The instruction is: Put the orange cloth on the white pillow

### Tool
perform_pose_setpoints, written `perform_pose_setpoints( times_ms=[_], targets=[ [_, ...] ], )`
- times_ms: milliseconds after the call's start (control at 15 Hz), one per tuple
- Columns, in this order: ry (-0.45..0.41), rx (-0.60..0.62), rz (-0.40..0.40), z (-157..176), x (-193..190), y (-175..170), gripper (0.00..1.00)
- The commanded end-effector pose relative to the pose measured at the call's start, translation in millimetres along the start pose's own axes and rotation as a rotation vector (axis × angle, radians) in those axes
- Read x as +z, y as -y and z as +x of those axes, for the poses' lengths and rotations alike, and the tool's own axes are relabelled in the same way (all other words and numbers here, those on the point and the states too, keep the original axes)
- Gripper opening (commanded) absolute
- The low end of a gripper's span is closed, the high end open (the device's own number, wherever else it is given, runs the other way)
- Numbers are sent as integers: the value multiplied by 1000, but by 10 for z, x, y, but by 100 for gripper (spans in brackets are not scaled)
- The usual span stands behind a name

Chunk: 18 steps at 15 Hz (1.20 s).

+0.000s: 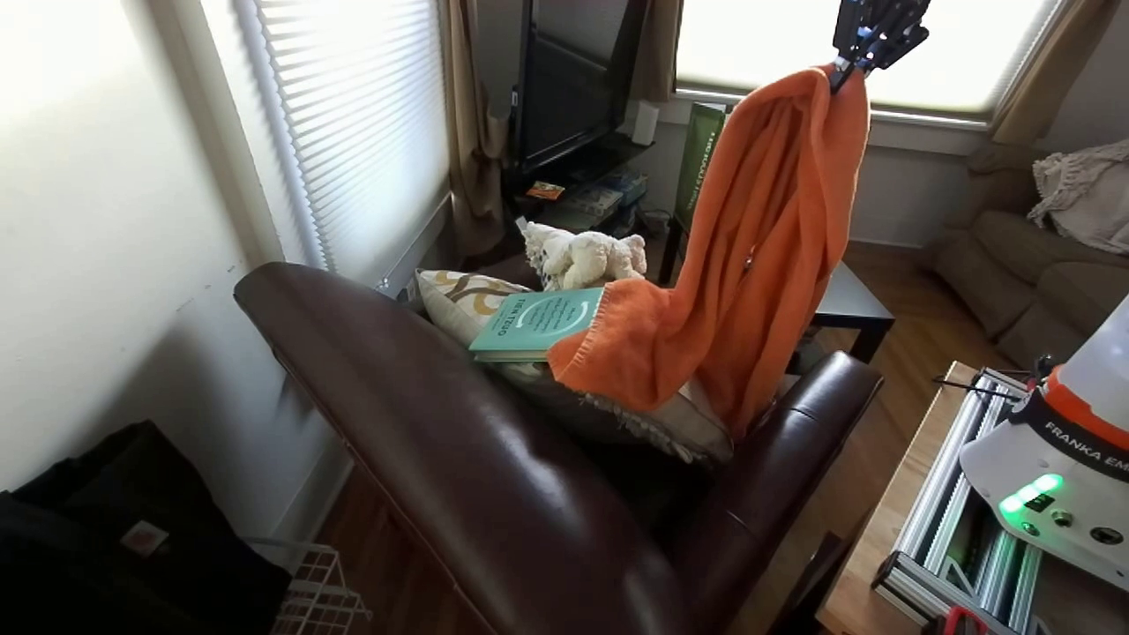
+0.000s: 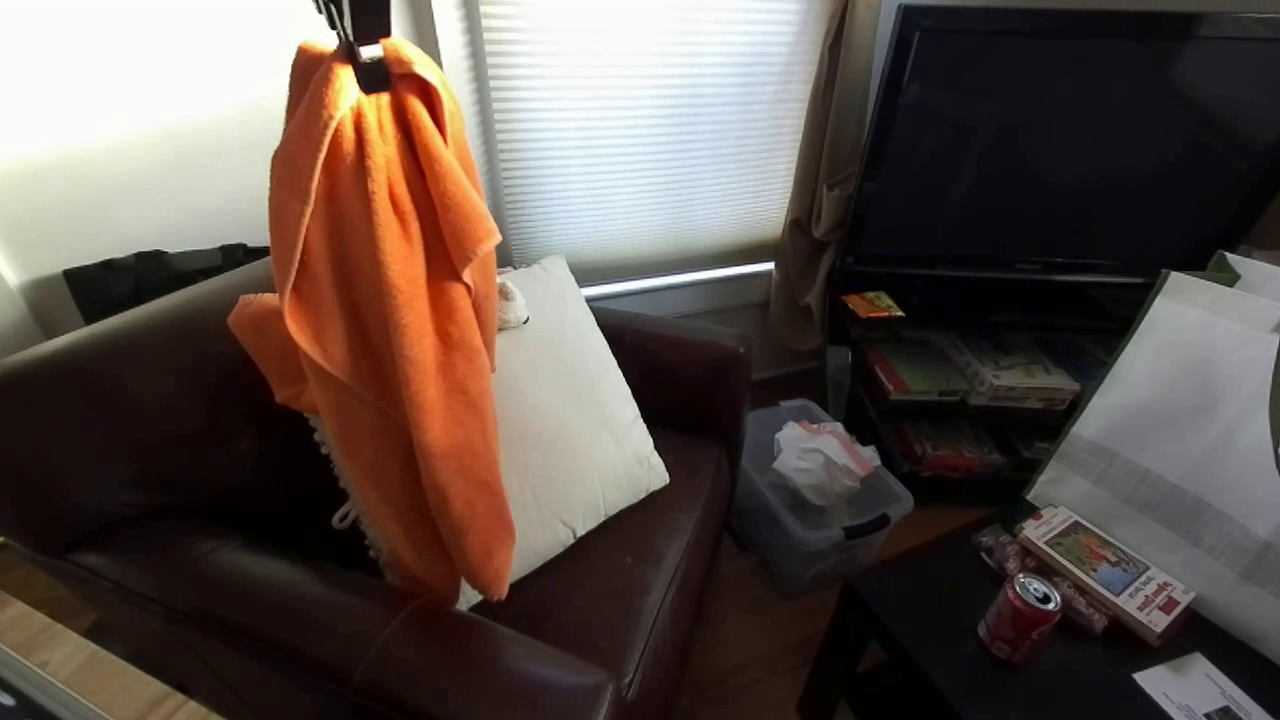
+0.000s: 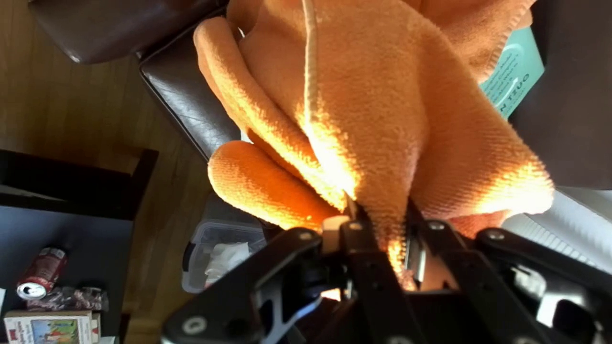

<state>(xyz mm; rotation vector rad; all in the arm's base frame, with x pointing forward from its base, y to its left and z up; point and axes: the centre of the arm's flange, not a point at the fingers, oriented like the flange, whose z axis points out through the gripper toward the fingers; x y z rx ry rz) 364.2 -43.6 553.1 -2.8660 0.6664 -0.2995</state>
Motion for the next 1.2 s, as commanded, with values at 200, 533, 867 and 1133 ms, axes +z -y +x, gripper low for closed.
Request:
perform_pose_setpoints(
  times_ms=[200,533,867,1133],
  targets=[
    [31,16,-64,116,1164,-278,5],
    [144,96,-97,76,1544,-436,48],
    [216,104,-161,7,599,-181,86],
    [193,52,-142,-7,373,-44,92]
  ],
)
